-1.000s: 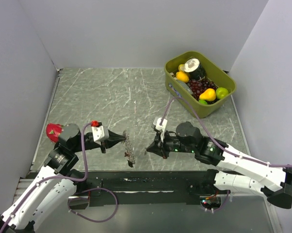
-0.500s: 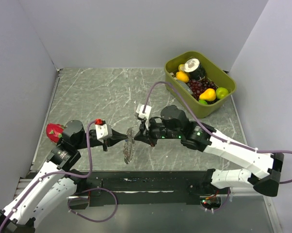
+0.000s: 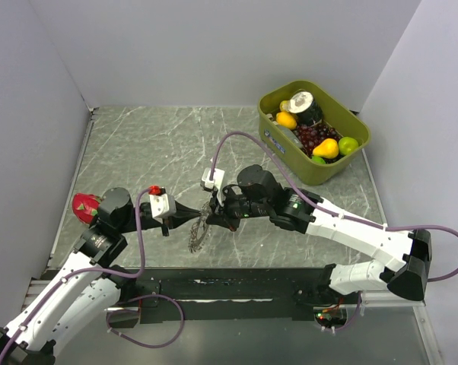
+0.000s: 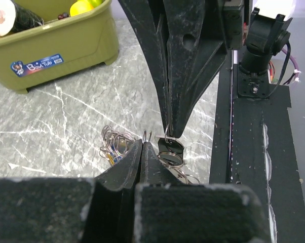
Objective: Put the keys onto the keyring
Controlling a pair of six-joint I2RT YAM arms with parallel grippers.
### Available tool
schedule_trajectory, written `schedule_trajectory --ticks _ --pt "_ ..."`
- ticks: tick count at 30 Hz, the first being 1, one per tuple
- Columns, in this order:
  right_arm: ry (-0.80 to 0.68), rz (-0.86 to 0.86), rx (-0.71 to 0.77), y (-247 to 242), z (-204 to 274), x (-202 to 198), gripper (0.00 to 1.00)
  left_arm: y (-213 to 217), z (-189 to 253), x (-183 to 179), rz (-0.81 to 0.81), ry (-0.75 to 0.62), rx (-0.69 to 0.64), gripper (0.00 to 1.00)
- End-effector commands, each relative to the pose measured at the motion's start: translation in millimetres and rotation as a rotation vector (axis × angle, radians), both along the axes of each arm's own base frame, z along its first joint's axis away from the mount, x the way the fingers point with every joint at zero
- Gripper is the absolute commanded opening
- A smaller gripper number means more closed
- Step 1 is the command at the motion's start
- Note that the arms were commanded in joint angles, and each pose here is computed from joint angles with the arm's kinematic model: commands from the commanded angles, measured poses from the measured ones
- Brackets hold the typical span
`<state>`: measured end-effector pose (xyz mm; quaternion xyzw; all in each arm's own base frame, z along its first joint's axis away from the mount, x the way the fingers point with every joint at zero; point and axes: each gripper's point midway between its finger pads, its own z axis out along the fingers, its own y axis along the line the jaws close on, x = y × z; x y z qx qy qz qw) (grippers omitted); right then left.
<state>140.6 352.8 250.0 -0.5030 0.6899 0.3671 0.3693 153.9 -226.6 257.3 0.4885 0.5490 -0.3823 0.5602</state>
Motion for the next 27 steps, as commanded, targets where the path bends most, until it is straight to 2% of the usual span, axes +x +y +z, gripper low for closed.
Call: schedule_trajectory --ticks 1,17,27 --pt "-0.048 0.006 0.081 10 32 7 0.00 -3 41 -5 -0.044 -0.120 -0.076 0.01" --pt "-0.058 -0.072 0.104 8 34 23 0.00 -2 39 -15 -0.079 -0.115 -0.075 0.01" --pt "-0.082 -0.019 0.142 7 42 15 0.00 -1 34 -12 -0.067 -0.113 -0.046 0.01"
